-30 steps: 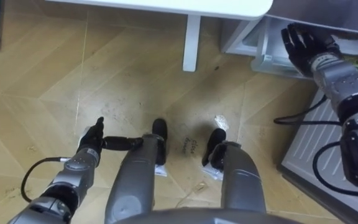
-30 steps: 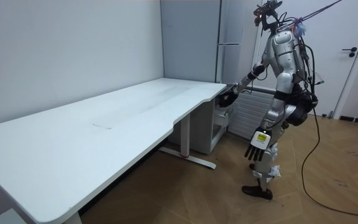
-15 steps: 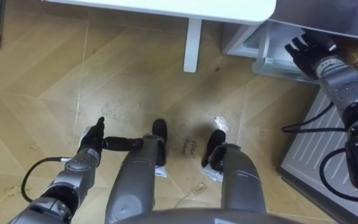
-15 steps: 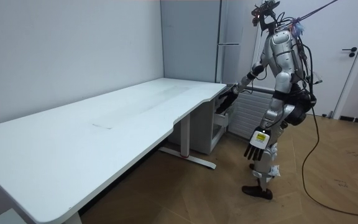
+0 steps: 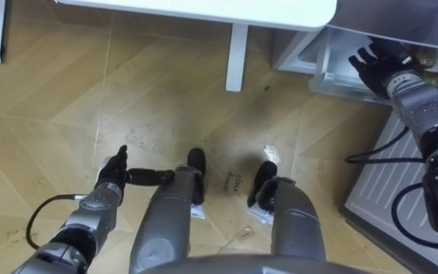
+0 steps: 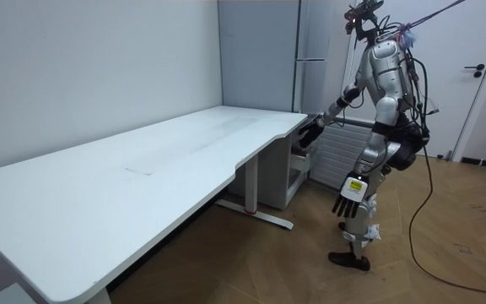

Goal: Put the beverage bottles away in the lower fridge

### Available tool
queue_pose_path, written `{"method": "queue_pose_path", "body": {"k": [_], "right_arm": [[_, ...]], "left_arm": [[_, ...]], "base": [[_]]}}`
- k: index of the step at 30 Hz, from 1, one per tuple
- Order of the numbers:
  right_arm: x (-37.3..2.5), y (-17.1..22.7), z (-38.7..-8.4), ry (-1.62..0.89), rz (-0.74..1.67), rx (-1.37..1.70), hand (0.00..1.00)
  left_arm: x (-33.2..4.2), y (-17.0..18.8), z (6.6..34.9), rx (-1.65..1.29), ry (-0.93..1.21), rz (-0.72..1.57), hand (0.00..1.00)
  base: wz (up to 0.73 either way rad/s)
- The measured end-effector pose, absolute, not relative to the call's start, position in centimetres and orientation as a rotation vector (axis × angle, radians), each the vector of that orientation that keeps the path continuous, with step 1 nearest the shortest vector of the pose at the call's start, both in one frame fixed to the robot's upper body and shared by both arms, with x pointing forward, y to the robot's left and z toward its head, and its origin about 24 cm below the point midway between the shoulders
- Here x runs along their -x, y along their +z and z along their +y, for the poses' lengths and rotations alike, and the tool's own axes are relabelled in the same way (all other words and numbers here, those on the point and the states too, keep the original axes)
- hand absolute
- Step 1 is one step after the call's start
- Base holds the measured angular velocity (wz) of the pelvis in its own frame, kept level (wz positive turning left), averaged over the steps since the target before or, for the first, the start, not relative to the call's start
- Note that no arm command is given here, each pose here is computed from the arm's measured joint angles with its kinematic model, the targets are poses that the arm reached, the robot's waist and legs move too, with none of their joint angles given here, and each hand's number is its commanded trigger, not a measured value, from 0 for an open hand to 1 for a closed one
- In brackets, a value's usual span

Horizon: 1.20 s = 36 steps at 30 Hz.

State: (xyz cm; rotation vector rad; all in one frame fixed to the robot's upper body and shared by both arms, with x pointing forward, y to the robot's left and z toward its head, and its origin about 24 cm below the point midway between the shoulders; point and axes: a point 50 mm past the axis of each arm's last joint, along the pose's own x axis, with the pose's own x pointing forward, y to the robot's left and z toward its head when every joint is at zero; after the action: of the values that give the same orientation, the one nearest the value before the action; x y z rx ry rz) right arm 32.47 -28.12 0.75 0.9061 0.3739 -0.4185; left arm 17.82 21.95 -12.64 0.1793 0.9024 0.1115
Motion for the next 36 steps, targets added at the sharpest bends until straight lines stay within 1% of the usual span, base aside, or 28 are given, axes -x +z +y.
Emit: {"method": "queue_pose_path", "body": {"k": [8,11,18,23,27,36], "right_arm": [[-31.1,0.2,-27.8,-0.396,0.341,-0.899,0.00],[-29.8,-0.8,-28.1,-0.420,0.344,-0.891,0.00],[-25.5,-4.5,-29.1,-0.549,0.428,-0.874,0.00],[-23.1,-6.6,-28.2,-0.684,0.442,-0.941,0.00],[-21.6,-7.5,-28.3,-0.774,0.450,-0.937,0.00],[-21.1,-7.6,-28.6,-0.879,0.455,-0.935,0.00]], "left_arm": [[-17.4,-12.8,22.2,-0.170,0.157,0.906,0.00],[-16.5,-13.1,22.4,-0.152,0.179,0.921,0.00],[-14.3,-13.8,22.8,-0.094,0.232,0.967,0.00],[-13.4,-14.0,23.3,-0.096,0.279,0.965,0.00],[-13.4,-13.9,23.4,-0.107,0.283,0.951,0.00],[-13.1,-14.0,23.4,-0.097,0.294,0.953,0.00]], "base": [[0.00],[-0.02],[-0.08],[-0.20],[-0.06],[-0.04]]}}
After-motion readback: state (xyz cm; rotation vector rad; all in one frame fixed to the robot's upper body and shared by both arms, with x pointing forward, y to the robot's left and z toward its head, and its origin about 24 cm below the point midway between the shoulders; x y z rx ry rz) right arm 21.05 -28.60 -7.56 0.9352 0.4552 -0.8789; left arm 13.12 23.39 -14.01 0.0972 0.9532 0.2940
